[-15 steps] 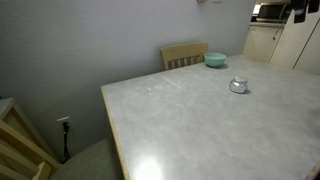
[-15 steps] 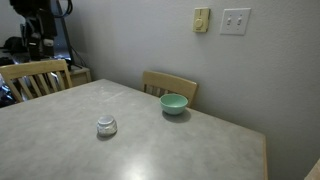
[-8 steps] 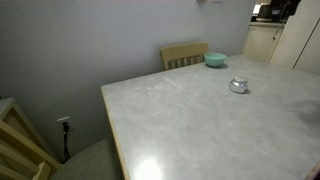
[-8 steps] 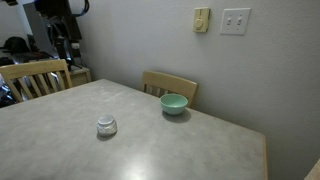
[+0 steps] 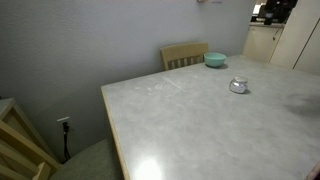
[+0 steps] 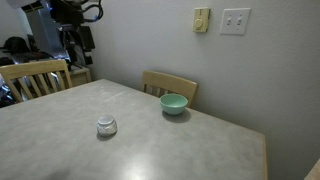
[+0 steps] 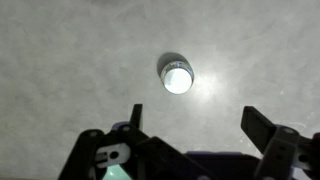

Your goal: Put the the silver lid on the table

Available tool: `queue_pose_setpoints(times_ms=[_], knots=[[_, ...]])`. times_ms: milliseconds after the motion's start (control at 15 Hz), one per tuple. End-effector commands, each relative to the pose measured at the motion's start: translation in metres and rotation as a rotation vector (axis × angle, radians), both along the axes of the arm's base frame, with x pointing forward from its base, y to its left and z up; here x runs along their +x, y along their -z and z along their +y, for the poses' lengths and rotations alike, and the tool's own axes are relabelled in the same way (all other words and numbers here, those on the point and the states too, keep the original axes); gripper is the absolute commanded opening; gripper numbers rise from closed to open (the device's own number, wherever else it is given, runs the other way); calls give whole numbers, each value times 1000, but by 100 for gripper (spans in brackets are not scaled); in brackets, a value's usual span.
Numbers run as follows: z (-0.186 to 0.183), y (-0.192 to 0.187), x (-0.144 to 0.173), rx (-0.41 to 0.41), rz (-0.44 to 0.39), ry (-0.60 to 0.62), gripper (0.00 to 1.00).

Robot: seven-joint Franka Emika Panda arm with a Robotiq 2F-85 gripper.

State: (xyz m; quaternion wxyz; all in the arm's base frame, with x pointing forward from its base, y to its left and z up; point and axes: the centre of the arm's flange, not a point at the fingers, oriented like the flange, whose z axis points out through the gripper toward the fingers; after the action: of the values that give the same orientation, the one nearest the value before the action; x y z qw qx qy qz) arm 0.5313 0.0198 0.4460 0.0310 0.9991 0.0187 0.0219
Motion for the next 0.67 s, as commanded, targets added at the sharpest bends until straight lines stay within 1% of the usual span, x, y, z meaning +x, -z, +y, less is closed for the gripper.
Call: queue_pose_setpoints(times_ms=[0,133,600], knots=[[0,0,0,0,0,0,100],[0,0,0,0,0,0,100],[-8,23,20,14,42,-15,100]])
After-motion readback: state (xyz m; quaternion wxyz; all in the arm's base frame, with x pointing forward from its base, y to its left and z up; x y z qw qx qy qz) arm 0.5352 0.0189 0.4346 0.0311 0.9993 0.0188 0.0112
